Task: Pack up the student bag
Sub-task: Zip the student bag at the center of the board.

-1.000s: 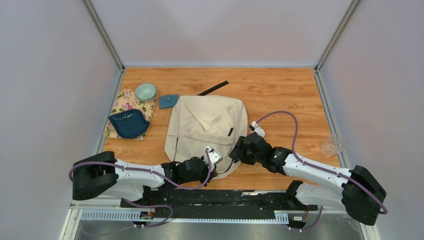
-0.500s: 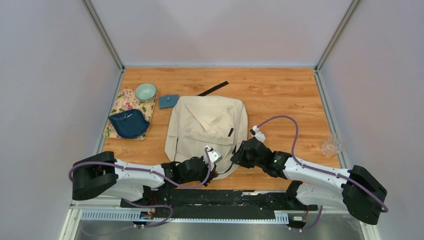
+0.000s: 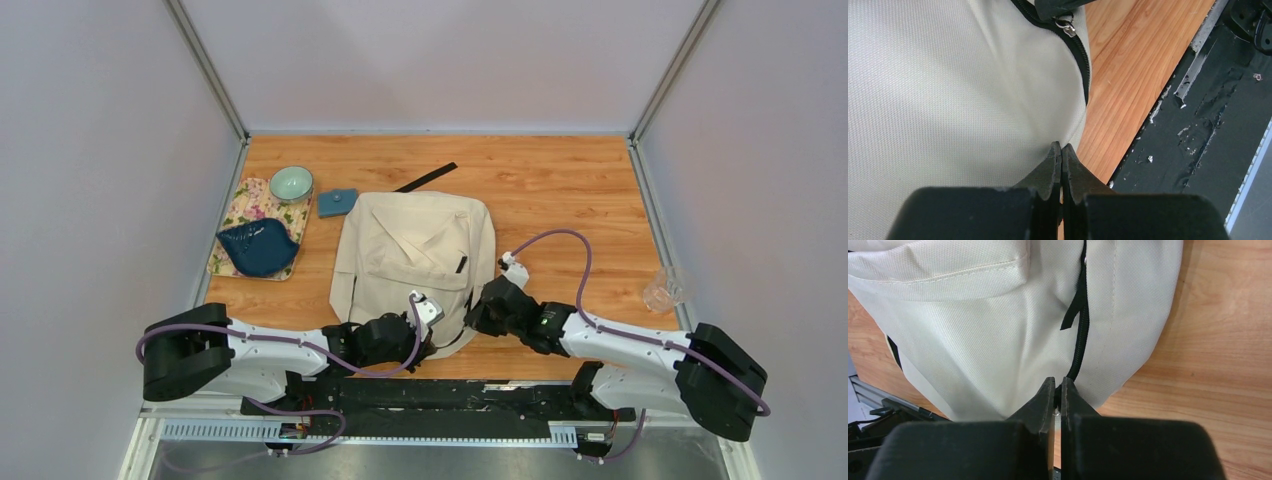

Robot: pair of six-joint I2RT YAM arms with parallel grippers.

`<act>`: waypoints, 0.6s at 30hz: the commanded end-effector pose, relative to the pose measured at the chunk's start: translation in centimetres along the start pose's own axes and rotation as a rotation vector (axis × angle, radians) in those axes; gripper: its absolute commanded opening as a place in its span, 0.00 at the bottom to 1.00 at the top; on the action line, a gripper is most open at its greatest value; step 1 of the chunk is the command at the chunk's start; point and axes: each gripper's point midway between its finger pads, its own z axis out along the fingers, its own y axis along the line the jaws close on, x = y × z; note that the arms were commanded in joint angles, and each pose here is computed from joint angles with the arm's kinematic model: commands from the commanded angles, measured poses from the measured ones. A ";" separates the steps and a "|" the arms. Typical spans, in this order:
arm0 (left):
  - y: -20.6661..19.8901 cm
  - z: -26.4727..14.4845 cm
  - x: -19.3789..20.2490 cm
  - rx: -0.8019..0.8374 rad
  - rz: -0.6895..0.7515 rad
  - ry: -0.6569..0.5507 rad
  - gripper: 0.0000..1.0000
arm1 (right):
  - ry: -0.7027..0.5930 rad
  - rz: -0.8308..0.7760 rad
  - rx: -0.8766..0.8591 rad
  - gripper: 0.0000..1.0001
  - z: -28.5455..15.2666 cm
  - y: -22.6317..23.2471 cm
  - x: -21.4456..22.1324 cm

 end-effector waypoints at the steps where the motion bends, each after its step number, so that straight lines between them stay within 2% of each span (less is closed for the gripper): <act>1: -2.7 -0.6 1.1 0.140 0.010 0.066 0.00 | -0.122 -0.069 -0.001 0.00 0.2 1.5 -3.0; 5: -3.6 -1.0 1.8 0.207 0.048 0.091 0.00 | -0.196 -0.140 0.036 0.00 0.5 1.4 -5.0; 9: -3.5 -1.6 3.1 0.235 0.090 0.119 0.00 | -0.251 -0.138 0.087 0.00 1.6 0.1 -6.8; 14: -2.5 -2.1 3.7 0.191 0.094 0.128 0.00 | -0.241 -0.148 0.065 0.00 1.9 0.5 -6.8; 17: -1.6 -1.9 2.3 0.122 0.071 0.074 0.27 | -0.209 -0.159 0.020 0.00 1.6 1.0 -5.7; 18: -1.7 -1.8 1.2 0.107 0.058 0.045 0.41 | -0.204 -0.161 0.013 0.00 1.5 1.1 -5.3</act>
